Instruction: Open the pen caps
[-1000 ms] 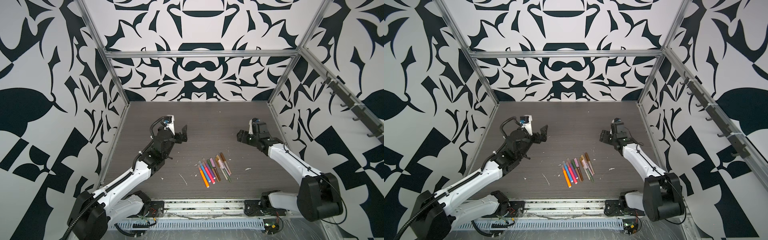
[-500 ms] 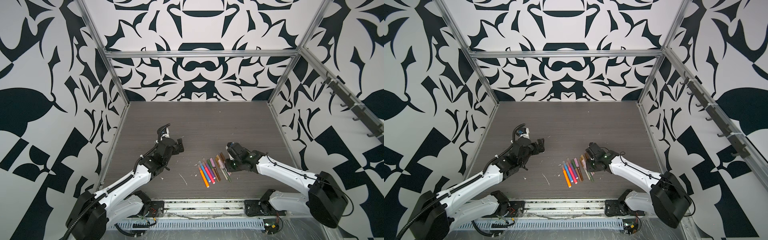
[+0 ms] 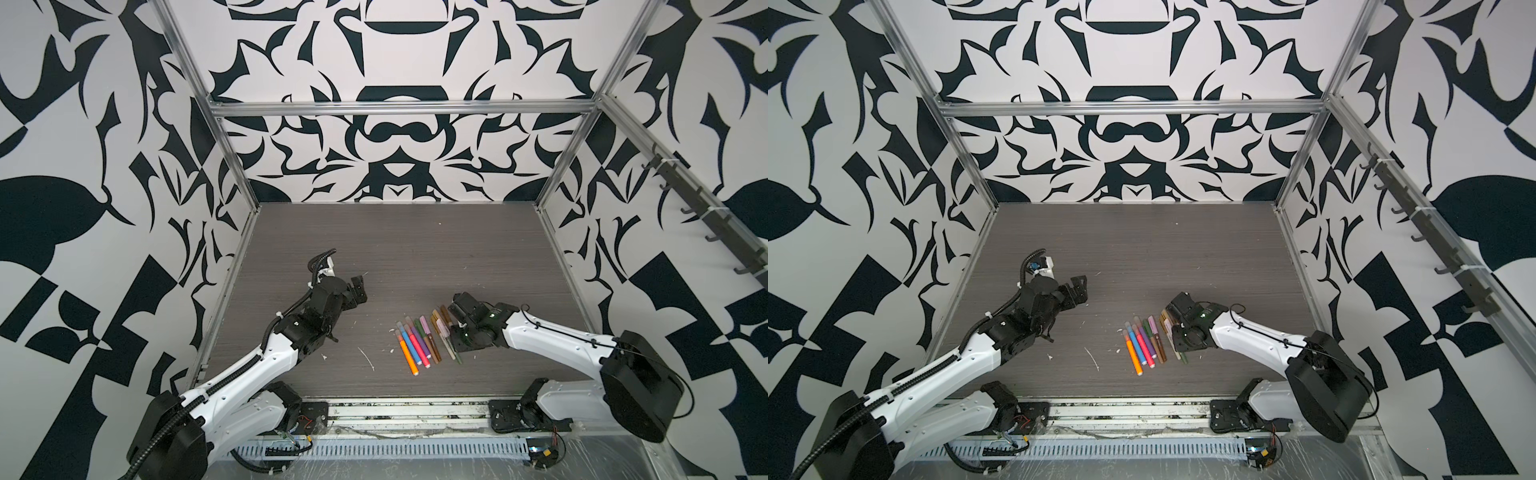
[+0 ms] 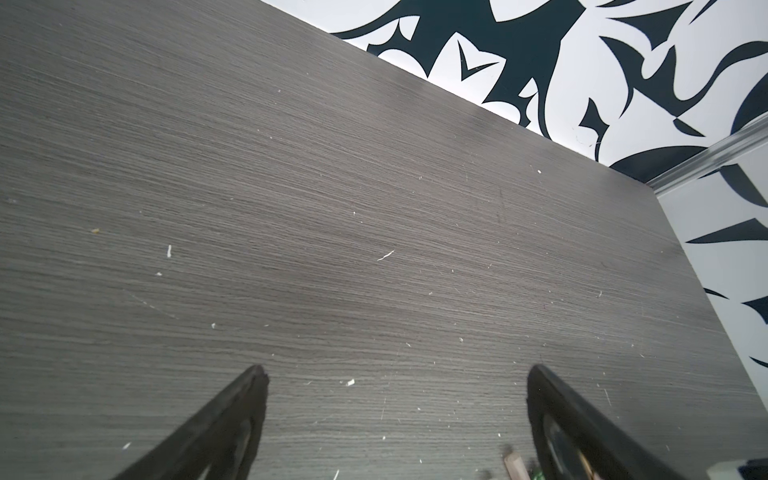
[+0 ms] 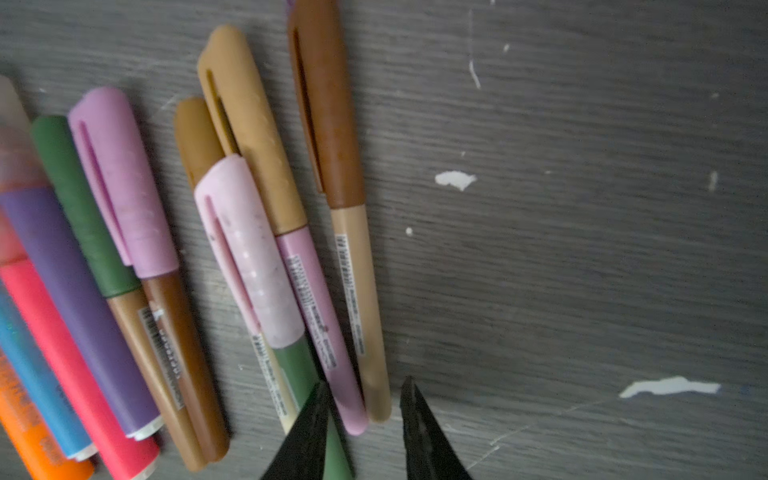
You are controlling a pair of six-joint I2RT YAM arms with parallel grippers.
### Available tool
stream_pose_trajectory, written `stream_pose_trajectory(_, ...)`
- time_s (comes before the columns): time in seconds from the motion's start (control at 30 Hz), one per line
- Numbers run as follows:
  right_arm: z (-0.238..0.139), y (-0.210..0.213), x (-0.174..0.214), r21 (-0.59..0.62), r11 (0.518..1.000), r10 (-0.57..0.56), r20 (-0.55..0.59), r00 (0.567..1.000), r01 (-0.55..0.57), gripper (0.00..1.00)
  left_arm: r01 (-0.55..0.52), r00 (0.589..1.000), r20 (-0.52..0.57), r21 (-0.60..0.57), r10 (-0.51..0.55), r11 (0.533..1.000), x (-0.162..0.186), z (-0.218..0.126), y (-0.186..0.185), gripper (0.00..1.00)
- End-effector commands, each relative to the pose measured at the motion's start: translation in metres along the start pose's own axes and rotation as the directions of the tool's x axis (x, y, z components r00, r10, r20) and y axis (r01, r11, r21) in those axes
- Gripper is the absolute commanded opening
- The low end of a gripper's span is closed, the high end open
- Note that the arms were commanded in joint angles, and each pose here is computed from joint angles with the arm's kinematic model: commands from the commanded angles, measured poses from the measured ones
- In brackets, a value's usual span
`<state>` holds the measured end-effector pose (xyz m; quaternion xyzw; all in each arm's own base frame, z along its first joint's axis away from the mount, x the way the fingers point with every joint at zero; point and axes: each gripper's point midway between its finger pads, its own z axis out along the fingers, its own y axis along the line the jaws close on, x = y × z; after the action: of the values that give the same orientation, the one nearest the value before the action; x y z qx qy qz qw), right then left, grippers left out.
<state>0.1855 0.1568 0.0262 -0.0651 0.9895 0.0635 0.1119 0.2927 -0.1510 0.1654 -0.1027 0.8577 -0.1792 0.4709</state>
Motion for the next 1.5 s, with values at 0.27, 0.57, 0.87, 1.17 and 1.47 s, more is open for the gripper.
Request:
stream_pose_trajectory(0.27,0.003,0.002,-0.002,0.012,1.0,-0.006,-0.009,1.0,0.006,0.33,0.034,0.999,-0.036,-0.045,-0.036,0.998,0.014,0.005,0.012,0.99)
stream_pose_trajectory(0.57,0.0,0.002,-0.007,0.016,1.0,-0.009,0.016,1.0,0.009,0.32,0.033,0.998,-0.048,-0.043,-0.035,0.999,0.018,0.006,0.013,0.99)
stream_pose_trajectory(0.87,-0.008,-0.001,-0.01,0.009,1.0,-0.002,0.069,0.998,0.002,0.35,0.029,0.998,-0.055,-0.048,-0.032,0.998,0.02,0.007,0.014,0.99)
stream_pose_trajectory(1.17,0.001,-0.006,-0.01,0.057,0.998,-0.002,0.035,0.999,0.0,0.22,0.032,0.997,-0.069,-0.043,-0.035,0.999,0.022,0.009,0.012,0.99)
stream_pose_trajectory(1.47,0.005,-0.005,-0.01,0.074,0.997,-0.009,0.008,1.0,0.008,0.2,0.102,0.993,-0.053,-0.058,-0.105,0.993,0.016,0.006,0.012,0.99)
